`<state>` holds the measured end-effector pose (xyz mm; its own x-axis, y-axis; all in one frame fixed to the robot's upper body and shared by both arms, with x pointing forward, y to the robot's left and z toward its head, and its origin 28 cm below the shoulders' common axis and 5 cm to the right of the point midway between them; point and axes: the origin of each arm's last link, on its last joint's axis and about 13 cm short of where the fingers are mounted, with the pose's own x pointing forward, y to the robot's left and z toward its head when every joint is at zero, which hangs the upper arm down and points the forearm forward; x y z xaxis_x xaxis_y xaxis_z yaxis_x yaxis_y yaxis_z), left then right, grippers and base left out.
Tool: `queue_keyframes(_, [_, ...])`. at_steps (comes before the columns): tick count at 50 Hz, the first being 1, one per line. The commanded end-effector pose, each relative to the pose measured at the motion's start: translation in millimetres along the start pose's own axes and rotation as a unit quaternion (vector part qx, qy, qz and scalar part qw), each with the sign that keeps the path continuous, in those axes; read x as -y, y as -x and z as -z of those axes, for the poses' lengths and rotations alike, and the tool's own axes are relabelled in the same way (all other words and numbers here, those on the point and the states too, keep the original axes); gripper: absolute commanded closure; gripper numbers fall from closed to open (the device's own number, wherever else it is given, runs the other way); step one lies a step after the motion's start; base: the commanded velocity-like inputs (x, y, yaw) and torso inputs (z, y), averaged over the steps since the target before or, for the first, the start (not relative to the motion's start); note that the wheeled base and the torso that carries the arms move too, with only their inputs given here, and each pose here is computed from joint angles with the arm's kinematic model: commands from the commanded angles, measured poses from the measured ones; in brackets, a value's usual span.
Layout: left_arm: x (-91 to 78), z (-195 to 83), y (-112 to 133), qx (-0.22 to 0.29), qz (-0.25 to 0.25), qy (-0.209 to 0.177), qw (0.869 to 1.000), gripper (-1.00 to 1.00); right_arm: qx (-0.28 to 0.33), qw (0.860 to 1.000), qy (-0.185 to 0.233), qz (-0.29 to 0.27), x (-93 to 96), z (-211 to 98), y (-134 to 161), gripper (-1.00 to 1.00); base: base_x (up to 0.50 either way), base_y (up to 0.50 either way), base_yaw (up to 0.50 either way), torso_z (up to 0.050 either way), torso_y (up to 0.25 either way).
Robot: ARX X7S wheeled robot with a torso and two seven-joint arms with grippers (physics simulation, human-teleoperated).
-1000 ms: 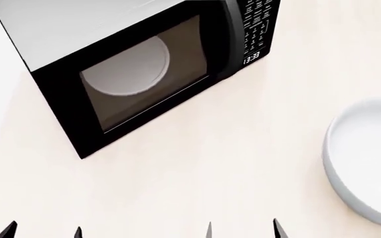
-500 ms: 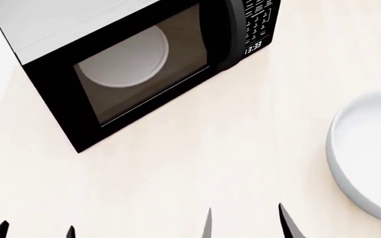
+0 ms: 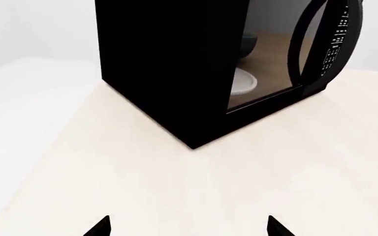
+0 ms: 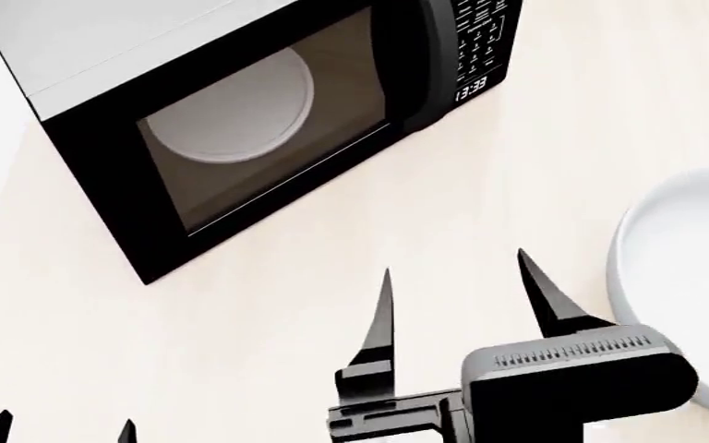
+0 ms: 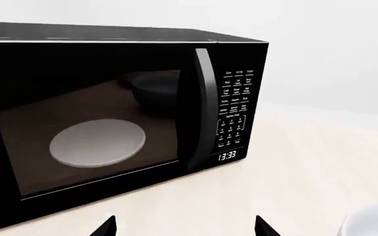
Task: Open the microwave.
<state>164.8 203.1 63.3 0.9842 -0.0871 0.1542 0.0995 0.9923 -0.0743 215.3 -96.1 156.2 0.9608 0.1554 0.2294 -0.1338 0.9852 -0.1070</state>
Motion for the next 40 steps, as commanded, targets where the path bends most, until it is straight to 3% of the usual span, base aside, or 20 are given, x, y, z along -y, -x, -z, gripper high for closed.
queue_keyframes(1, [-0.1, -1, 1, 0.001, 0.001, 0.002, 1.000, -1.00, -0.003, 1.000, 0.024, -0.008, 11.4, -25, -24, -1.00, 0.00, 0.00, 0.00, 0.000, 0.000])
queue_keyframes(14, [-0.2, -1, 1, 0.001, 0.002, 0.004, 1.000, -1.00, -0.027, 0.998, 0.055, -0.022, 21.1, -35, -54, -1.00, 0.00, 0.00, 0.00, 0.000, 0.000])
queue_keyframes(40, [-1.5, -4, 2, 0.003, 0.001, 0.010, 1.000, -1.00, -0.028, 0.996, 0.075, -0.026, 34.2, -64, -102, -1.00, 0.00, 0.00, 0.00, 0.000, 0.000])
